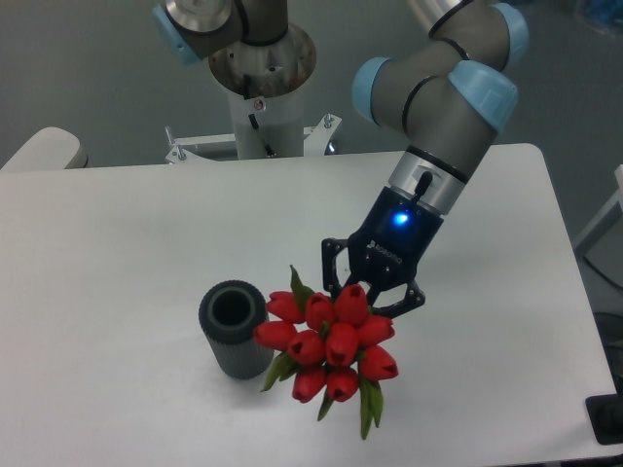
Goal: Insert the flowers into the vase
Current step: 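Carry the red tulip bunch with the gripper over the grey vase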
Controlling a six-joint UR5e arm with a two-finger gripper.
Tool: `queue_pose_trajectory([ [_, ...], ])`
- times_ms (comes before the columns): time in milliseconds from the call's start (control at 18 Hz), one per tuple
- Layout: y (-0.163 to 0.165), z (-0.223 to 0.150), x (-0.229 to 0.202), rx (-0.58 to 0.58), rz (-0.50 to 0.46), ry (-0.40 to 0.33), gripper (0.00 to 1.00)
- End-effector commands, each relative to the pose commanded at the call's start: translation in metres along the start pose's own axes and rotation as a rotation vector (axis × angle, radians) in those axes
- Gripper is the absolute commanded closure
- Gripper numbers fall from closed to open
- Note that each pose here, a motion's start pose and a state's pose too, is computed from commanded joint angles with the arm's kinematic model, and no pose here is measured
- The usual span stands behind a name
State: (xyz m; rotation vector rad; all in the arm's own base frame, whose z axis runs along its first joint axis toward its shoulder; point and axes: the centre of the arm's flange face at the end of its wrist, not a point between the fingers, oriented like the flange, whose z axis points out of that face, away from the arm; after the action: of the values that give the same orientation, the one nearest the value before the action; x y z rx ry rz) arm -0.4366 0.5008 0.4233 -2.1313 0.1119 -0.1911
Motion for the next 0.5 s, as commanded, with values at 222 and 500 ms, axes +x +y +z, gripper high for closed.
queue_pose_trajectory([
  [222,-0.0024,-0.0004,0.0012,0.017,-0.005,0.012,0.78],
  [500,-0.0087,-0.0091,0.0031,0.129,-0.014,0.084,0.78],
])
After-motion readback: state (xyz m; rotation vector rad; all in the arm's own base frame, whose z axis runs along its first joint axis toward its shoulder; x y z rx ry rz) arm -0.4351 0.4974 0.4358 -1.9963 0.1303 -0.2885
